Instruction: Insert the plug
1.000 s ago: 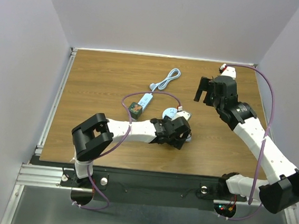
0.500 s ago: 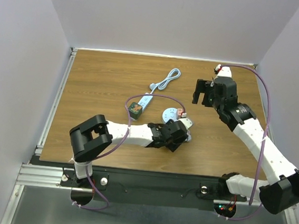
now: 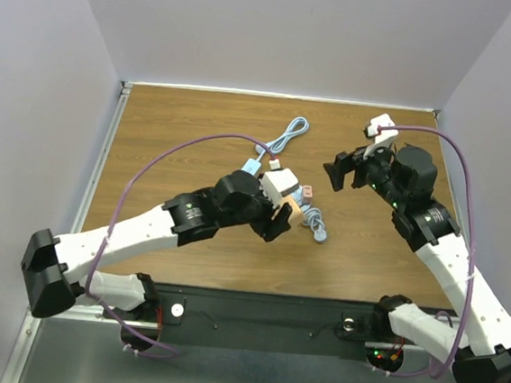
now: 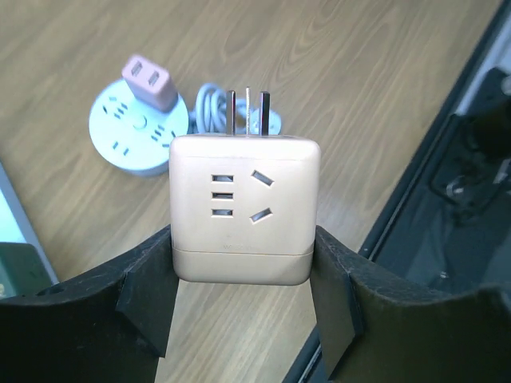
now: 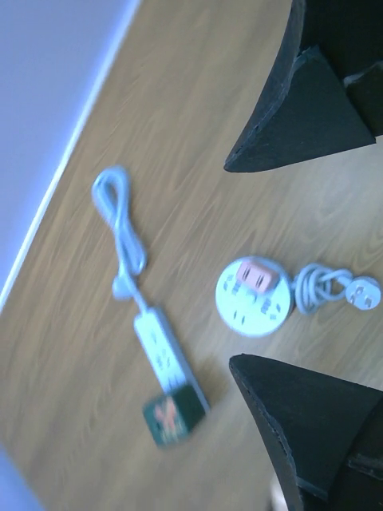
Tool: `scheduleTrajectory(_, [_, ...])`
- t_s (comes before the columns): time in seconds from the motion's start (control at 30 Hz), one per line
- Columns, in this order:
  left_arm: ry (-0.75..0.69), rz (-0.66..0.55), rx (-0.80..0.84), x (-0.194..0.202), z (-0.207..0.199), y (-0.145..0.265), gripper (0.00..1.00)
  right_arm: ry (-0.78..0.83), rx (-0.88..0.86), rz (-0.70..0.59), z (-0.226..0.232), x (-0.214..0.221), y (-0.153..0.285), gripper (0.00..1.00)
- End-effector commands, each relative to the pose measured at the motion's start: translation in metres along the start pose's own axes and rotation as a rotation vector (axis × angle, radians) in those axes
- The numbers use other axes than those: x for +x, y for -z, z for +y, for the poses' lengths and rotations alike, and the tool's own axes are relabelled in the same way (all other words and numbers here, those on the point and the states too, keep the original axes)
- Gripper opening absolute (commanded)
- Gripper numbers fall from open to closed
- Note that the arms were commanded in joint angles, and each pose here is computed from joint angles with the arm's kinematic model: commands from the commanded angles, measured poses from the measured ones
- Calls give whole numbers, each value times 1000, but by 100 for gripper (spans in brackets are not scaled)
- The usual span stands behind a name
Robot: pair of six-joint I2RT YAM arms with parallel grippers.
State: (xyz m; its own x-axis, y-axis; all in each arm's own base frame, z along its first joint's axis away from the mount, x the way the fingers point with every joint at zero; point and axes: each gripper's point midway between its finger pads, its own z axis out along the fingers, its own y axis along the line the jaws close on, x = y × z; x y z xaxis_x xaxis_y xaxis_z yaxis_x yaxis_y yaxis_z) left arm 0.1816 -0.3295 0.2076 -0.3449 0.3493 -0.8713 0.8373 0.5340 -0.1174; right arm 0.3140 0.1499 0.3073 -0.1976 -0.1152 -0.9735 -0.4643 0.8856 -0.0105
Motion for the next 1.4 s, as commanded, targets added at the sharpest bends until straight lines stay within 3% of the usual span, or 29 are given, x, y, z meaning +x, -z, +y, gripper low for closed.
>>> scheduleTrajectory(0.0, [-34,-26,126,-24,-17,27,7,197,-491,-183,78,-35,15,100])
scheduleTrajectory(0.23, [-60,37,151,-18,-17,41,7,178,-1036,-188,146,-43,48,99])
scheduleTrajectory(0.53, [-91,-60,202,-43,-26,65,7,131,-1316,-158,166,-42,83,98])
scheduleTrajectory(1.37, [-138,-83,229,-71,-25,63,6,-3,-1293,46,178,17,54,99])
